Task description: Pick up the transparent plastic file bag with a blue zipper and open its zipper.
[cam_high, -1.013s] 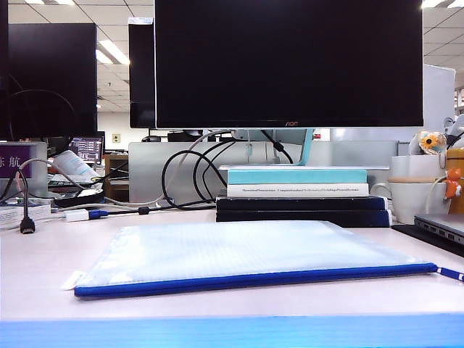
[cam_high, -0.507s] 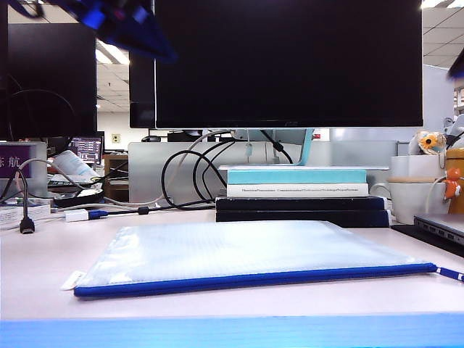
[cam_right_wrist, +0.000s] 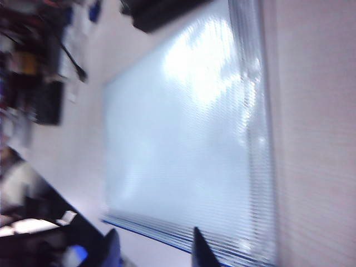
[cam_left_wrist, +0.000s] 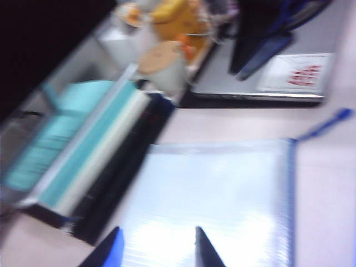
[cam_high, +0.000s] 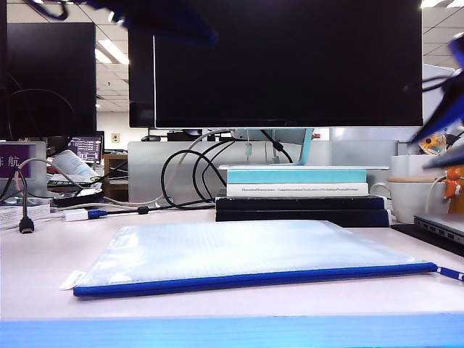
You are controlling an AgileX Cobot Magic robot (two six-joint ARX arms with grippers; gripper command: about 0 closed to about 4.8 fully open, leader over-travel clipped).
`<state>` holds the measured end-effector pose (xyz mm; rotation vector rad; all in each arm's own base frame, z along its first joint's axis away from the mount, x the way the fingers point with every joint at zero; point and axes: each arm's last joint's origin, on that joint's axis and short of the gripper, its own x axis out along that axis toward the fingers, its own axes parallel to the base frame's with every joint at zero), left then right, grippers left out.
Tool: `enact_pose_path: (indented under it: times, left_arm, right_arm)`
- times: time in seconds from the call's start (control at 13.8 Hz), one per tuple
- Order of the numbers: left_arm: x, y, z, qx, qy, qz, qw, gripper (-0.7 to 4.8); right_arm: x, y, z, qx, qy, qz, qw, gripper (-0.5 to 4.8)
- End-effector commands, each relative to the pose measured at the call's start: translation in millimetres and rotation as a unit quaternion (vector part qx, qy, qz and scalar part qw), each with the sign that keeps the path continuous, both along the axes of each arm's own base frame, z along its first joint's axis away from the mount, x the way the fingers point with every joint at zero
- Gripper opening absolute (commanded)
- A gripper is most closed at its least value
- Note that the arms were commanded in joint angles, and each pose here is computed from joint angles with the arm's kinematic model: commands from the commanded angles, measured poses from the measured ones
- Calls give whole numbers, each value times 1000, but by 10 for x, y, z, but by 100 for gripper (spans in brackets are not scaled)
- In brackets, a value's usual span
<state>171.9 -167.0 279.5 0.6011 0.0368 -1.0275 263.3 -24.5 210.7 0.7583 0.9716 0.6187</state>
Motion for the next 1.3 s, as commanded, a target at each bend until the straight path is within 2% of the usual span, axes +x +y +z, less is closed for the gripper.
enact_pose_path:
  times: [0.07, 0.14, 0.22, 0.29, 0.36, 0.43, 0.58, 0.87, 1.01, 1.09, 1.16, 1.3]
  left_arm:
    - [47, 52, -35, -17, 60, -48, 997, 175]
    - [71, 24, -18, -30, 83, -58, 994, 175]
    - [125, -28, -40, -24, 100, -68, 992, 175]
    - [199, -98, -86, -25, 138, -73, 987, 175]
    - [256, -137, -100, -20, 147, -71, 986, 175]
    - [296, -158, -7, -27, 134, -71, 988, 176]
    - [300, -161, -10, -26, 135, -71, 988, 176]
    - [304, -164, -15, -26, 135, -71, 988, 176]
    - [307, -163, -15, -25, 134, -66, 988, 176]
    - [310, -161, -16, -23, 130, -60, 989, 176]
    - [311, -161, -16, -23, 130, -60, 989, 176]
    - [313, -160, -16, -21, 128, -55, 990, 176]
  right_arm:
    - [9, 54, -57, -121, 40, 22, 992, 181]
    - [15, 76, -69, -122, 39, 29, 991, 181]
    - [36, 105, -113, -121, 45, 38, 991, 181]
    - [57, 115, -186, -120, 53, 50, 990, 181]
    - [81, 143, -253, -119, 63, 59, 989, 215]
    - [146, 170, -457, -109, 92, 77, 987, 223]
    - [176, 233, -589, -108, 113, 93, 983, 223]
    - [176, 304, -589, -110, 111, 105, 982, 223]
    - [164, 445, -598, -132, 115, 126, 976, 222]
    - [161, 599, -615, -157, 112, 147, 970, 153]
    - [169, 607, -612, -157, 107, 147, 971, 5]
    - [185, 608, -587, -153, 105, 148, 971, -7]
